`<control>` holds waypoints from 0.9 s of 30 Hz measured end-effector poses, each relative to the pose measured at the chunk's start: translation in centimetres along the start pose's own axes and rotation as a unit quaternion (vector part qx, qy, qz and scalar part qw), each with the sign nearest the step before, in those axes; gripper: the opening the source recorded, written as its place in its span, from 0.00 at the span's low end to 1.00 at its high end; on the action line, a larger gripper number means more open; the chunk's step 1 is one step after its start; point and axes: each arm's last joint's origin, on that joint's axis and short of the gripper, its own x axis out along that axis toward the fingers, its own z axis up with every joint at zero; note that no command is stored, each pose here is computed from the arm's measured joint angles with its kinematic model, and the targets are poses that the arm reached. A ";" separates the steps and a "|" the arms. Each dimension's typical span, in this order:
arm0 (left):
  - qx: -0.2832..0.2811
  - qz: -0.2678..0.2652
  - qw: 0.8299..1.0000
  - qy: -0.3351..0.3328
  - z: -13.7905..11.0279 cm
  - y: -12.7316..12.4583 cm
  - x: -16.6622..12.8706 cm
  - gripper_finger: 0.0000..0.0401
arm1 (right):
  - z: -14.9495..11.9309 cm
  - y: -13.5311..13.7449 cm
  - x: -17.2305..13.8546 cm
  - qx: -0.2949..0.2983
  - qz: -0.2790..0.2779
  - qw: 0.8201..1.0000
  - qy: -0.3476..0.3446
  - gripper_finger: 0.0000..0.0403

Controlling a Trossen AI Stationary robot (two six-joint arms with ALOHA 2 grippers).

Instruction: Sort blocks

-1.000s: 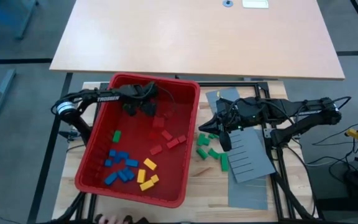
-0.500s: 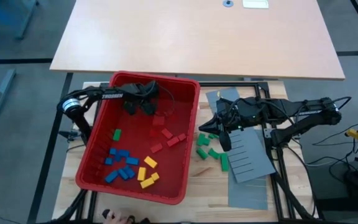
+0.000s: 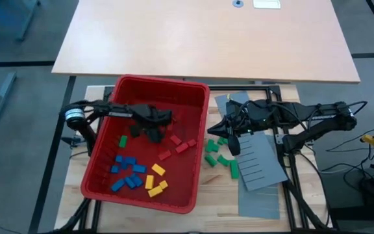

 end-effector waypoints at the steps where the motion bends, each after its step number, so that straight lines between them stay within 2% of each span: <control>1: 0.007 -0.002 1.000 0.000 0.9 -0.2 -0.2 0.00 | 0.0 0.0 0.0 -0.002 -0.001 1.000 0.000 0.00; 4: -0.008 0.038 0.999 0.010 2.4 -0.2 -1.5 0.00 | 0.1 -0.3 0.0 -0.008 -0.005 1.000 0.000 0.00; 8: -0.046 0.111 0.993 0.013 2.8 0.1 -3.2 0.00 | 0.1 -0.5 0.0 -0.012 -0.010 1.000 0.001 0.00; 12: -0.083 0.179 0.980 0.023 1.5 0.8 -4.5 0.00 | 0.0 -0.6 0.0 -0.014 -0.011 1.000 0.009 0.00; 17: -0.127 0.202 0.971 0.027 -0.7 1.5 -4.2 0.00 | 0.0 -0.6 0.0 -0.013 -0.005 1.000 0.012 0.00; 19: -0.161 0.209 0.964 0.025 -1.4 1.7 -4.1 0.00 | 0.0 -0.6 0.0 -0.008 -0.005 1.000 0.012 0.00; 21: -0.221 0.226 0.949 0.013 -1.8 1.9 -4.2 0.00 | -0.1 -0.6 0.0 -0.005 -0.004 1.000 0.013 0.00; 24: -0.322 0.244 0.914 -0.028 -1.8 2.1 -4.8 0.00 | -0.1 -0.6 0.0 -0.005 -0.002 1.000 0.013 0.00; 27: -0.406 0.227 0.878 -0.118 -1.6 2.1 -5.7 0.00 | -0.1 -0.6 0.0 -0.004 -0.002 1.000 0.013 0.00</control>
